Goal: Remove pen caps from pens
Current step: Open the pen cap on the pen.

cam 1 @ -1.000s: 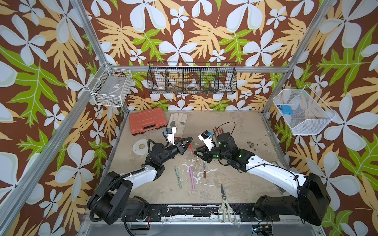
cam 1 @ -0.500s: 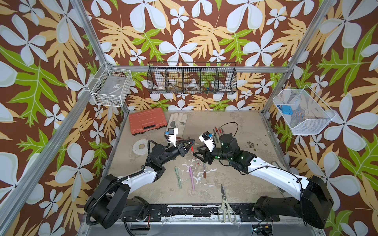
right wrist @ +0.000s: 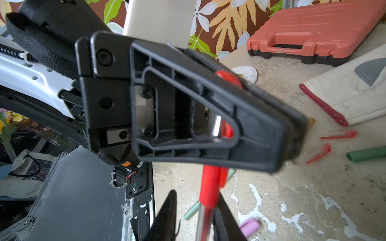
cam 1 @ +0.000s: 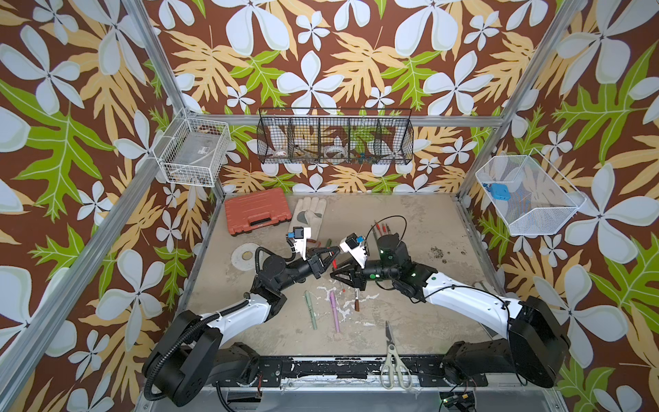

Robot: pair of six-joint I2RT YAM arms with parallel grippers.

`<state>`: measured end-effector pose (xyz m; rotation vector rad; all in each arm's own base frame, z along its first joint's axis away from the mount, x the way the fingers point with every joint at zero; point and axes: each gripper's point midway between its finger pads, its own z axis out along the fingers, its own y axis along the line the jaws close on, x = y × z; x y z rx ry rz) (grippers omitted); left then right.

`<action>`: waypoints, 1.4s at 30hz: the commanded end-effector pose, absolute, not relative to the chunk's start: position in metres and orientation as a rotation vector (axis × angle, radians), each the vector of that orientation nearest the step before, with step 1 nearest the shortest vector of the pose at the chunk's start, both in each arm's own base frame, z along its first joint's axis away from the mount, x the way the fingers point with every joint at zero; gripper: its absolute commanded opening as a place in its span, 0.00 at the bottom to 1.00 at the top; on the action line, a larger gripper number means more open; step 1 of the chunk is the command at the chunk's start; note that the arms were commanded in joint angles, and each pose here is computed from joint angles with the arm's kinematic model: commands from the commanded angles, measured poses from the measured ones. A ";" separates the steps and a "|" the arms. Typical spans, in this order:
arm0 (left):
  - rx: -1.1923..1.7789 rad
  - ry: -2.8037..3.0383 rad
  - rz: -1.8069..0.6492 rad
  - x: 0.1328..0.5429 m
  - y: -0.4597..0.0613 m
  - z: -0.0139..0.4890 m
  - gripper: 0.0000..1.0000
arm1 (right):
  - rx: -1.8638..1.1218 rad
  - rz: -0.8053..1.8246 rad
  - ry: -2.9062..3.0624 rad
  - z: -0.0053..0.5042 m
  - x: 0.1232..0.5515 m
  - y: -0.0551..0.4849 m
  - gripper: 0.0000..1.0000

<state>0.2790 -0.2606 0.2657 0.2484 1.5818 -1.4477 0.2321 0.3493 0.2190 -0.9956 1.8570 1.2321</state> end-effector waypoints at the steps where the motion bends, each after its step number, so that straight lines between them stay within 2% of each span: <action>1: 0.264 1.564 -1.445 0.278 -0.261 0.269 0.00 | -1.019 1.288 1.799 0.230 0.227 0.355 0.21; 6: 0.276 1.544 -1.474 0.273 -0.262 0.274 0.00 | -0.978 1.246 1.832 0.227 0.237 0.354 0.02; 8: 0.265 1.548 -1.462 0.274 -0.260 0.274 0.03 | -0.987 1.232 1.839 0.221 0.238 0.355 0.00; 10: 0.261 1.571 -1.425 0.279 -0.259 0.268 0.15 | -0.984 1.209 1.851 0.218 0.240 0.354 0.00; 12: 0.250 1.588 -1.393 0.283 -0.258 0.263 0.36 | -0.979 1.192 1.862 0.215 0.243 0.353 0.00; 13: 0.255 1.586 -1.390 0.283 -0.258 0.262 0.42 | -0.974 1.183 1.868 0.213 0.244 0.353 0.00; 16: 0.261 1.597 -1.369 0.285 -0.258 0.258 0.48 | -0.971 1.172 1.873 0.210 0.246 0.353 0.00; 28: 0.290 1.566 -1.286 0.281 -0.250 0.269 0.52 | -1.004 1.196 1.821 0.216 0.237 0.351 0.00; 33: 0.308 1.561 -1.287 0.277 -0.250 0.273 0.45 | -1.007 1.201 1.819 0.216 0.235 0.351 0.00; 39: 0.293 1.546 -1.296 0.276 -0.248 0.274 0.28 | -1.018 1.201 1.801 0.219 0.233 0.350 0.00; 42: 0.308 1.563 -1.320 0.276 -0.253 0.269 0.28 | -1.022 1.204 1.801 0.218 0.233 0.351 0.00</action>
